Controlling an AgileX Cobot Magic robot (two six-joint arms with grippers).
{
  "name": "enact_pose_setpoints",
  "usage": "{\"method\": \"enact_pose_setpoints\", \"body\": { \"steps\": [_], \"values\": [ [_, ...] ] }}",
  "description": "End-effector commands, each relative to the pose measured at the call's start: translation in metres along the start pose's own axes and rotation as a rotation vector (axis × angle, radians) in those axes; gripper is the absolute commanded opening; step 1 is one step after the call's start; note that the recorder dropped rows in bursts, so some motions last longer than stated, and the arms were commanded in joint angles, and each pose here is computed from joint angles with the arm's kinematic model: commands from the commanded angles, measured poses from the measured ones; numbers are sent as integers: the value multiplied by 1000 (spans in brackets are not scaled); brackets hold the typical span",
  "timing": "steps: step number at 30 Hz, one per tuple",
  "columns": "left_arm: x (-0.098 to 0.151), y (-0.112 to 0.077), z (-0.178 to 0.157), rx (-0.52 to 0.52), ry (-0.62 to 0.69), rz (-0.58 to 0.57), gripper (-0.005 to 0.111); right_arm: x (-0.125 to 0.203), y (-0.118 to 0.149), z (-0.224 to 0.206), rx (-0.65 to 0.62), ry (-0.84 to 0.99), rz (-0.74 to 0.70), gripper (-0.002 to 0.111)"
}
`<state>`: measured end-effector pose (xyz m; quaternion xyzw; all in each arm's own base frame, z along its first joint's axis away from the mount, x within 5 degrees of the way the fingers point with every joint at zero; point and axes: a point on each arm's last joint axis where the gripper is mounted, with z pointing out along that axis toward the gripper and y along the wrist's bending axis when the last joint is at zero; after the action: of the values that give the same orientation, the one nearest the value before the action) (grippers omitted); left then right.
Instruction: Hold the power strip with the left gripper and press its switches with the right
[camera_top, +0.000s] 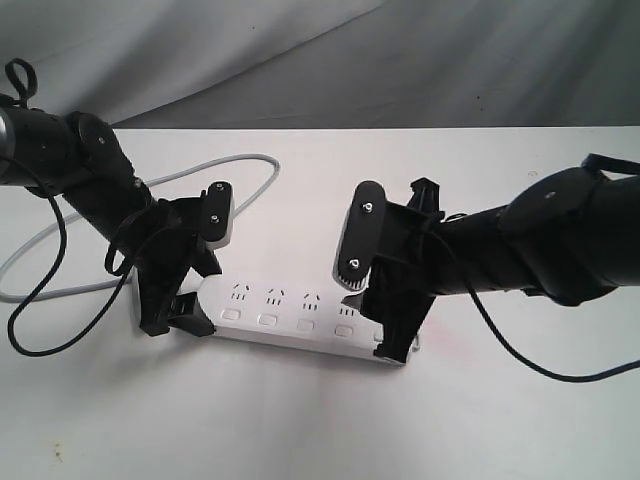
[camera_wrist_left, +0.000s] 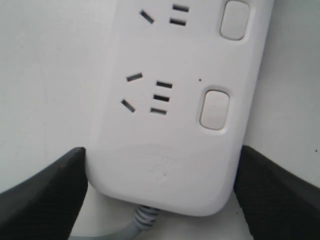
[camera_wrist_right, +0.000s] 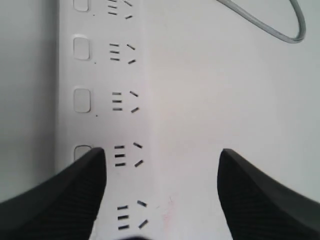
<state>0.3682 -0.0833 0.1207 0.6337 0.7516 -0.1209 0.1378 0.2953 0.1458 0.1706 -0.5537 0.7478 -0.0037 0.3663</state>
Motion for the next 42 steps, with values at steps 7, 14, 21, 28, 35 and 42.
{"method": "enact_pose_setpoints", "body": {
  "steps": [7, 14, 21, 28, 35, 42],
  "values": [
    [-1, 1, -1, 3, -5, -7, 50, 20, -1, 5, 3, 58, 66, 60],
    [-1, 1, -1, 3, -5, -7, 50, 26, 4, 15, -33, 79, 77, 60],
    [-1, 1, -1, 3, -5, -5, 50, 28, 5, 17, -46, 83, 82, 60],
    [-1, 1, -1, 3, -5, -7, 50, 36, 11, 17, -64, 105, 101, 60],
    [-1, 1, -1, 3, -5, -4, 50, 40, 14, 23, -78, 122, 105, 60],
    [-1, 1, -1, 3, -5, -4, 50, 42, 15, 25, -81, 133, 106, 60]
  ]
}}
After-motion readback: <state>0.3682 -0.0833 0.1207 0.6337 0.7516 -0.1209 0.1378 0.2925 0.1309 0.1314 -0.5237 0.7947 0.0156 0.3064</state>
